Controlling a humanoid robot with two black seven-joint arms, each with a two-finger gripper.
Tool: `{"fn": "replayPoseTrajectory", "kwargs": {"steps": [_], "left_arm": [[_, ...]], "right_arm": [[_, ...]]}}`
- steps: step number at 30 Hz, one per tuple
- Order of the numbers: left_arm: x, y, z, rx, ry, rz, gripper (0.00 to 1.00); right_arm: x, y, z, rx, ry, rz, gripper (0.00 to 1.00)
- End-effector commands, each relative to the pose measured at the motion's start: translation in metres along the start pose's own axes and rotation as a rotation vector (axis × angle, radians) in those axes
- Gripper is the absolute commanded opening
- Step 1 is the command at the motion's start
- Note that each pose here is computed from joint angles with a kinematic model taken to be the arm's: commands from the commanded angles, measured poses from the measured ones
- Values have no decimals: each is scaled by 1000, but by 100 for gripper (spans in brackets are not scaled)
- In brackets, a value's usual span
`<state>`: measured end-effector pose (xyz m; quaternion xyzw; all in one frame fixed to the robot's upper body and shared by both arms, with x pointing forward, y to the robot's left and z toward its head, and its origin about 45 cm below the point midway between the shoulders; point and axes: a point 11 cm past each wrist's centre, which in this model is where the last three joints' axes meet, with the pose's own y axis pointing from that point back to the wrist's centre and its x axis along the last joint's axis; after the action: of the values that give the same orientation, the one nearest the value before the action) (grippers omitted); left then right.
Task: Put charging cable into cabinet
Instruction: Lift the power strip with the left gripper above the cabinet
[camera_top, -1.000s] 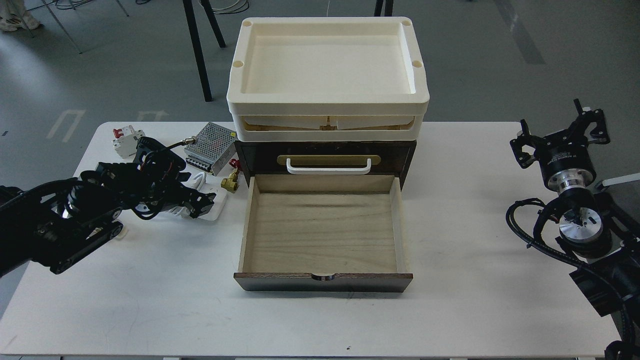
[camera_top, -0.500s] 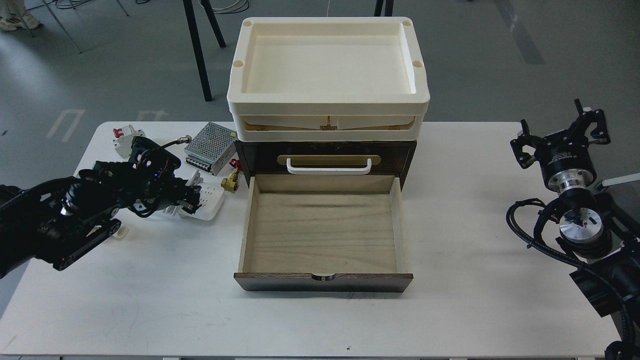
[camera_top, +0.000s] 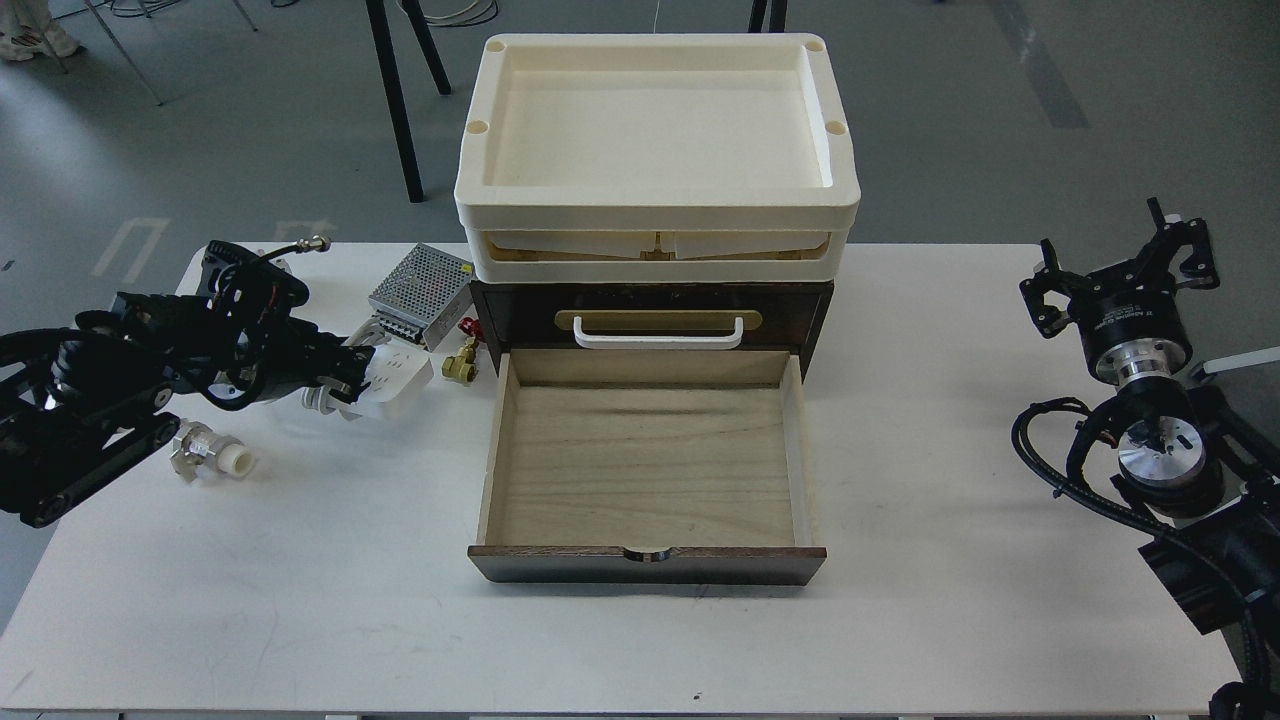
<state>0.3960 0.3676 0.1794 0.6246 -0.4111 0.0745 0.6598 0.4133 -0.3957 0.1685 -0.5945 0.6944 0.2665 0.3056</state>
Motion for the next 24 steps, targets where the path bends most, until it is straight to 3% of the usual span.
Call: {"fn": "replayPoseTrajectory", "kwargs": {"steps": [1, 5, 12, 19, 24], "left_arm": [[24, 29, -19, 13, 51, 44, 4], [55, 63, -45, 22, 43, 113, 4], [160, 138, -58, 30, -5, 296, 4], [257, 205, 22, -81, -247, 506, 3], [277, 218, 117, -259, -459, 560, 2]], "right_arm": [[0, 0, 0, 0, 0, 0, 100], [0, 0, 0, 0, 0, 0, 100], [1, 0, 0, 0, 0, 1, 100], [1, 0, 0, -1, 6, 3, 100], [1, 0, -1, -1, 10, 2, 100]]}}
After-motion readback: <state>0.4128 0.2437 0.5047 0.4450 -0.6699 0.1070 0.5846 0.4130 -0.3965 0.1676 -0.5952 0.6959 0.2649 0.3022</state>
